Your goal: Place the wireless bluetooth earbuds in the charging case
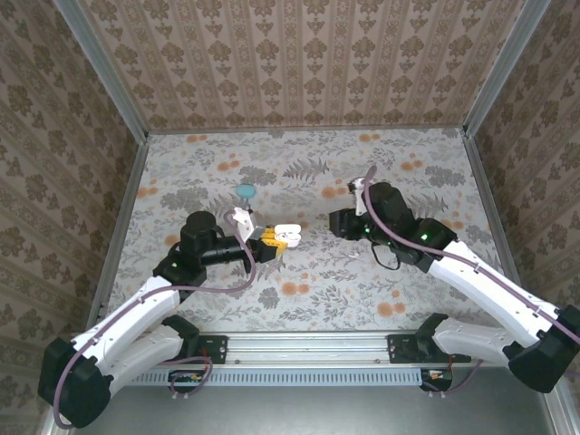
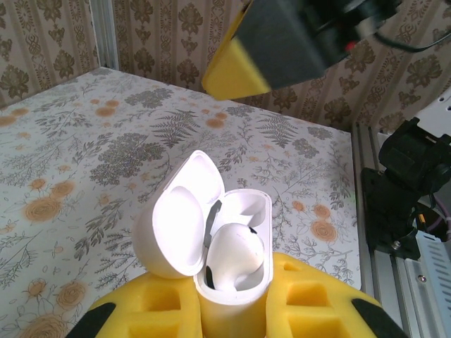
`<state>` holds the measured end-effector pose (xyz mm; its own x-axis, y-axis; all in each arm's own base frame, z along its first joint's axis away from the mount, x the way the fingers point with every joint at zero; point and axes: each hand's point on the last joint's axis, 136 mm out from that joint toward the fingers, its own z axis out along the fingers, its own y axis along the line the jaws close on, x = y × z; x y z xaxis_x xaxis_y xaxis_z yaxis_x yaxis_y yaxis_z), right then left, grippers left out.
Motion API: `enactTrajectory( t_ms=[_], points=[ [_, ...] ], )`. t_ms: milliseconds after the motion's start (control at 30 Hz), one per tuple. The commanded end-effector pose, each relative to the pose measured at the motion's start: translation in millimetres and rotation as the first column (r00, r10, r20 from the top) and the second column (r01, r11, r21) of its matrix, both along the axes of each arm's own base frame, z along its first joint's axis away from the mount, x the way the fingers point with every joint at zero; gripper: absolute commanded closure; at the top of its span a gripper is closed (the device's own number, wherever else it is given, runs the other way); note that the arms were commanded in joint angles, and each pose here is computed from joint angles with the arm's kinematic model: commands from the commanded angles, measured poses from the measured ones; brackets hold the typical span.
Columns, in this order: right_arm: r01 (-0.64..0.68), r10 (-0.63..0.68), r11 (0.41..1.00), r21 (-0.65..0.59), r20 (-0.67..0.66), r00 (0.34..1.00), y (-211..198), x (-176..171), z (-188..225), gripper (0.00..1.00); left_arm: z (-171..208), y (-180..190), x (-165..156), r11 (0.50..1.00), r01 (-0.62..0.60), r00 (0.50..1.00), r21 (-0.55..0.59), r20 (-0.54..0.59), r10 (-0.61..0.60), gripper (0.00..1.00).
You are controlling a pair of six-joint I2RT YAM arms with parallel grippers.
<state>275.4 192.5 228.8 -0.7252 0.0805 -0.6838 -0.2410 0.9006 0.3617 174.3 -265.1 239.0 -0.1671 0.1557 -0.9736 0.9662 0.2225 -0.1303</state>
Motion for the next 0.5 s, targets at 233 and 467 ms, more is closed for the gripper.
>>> enactTrajectory(
  t_ms=[233,467],
  points=[
    [0.280,-0.259,0.960,-0.016,-0.433,0.863,-51.7,-5.2,-119.7,0.55,-2.2,1.1,-1.7,1.000,-0.010,1.000,-0.011,0.001,0.010,1.00],
    [0.304,-0.312,0.947,-0.098,-0.493,0.812,-57.3,-0.9,-163.5,0.60,-6.3,1.1,1.9,1.000,-0.016,1.000,0.016,0.017,0.016,1.00]
  ],
)
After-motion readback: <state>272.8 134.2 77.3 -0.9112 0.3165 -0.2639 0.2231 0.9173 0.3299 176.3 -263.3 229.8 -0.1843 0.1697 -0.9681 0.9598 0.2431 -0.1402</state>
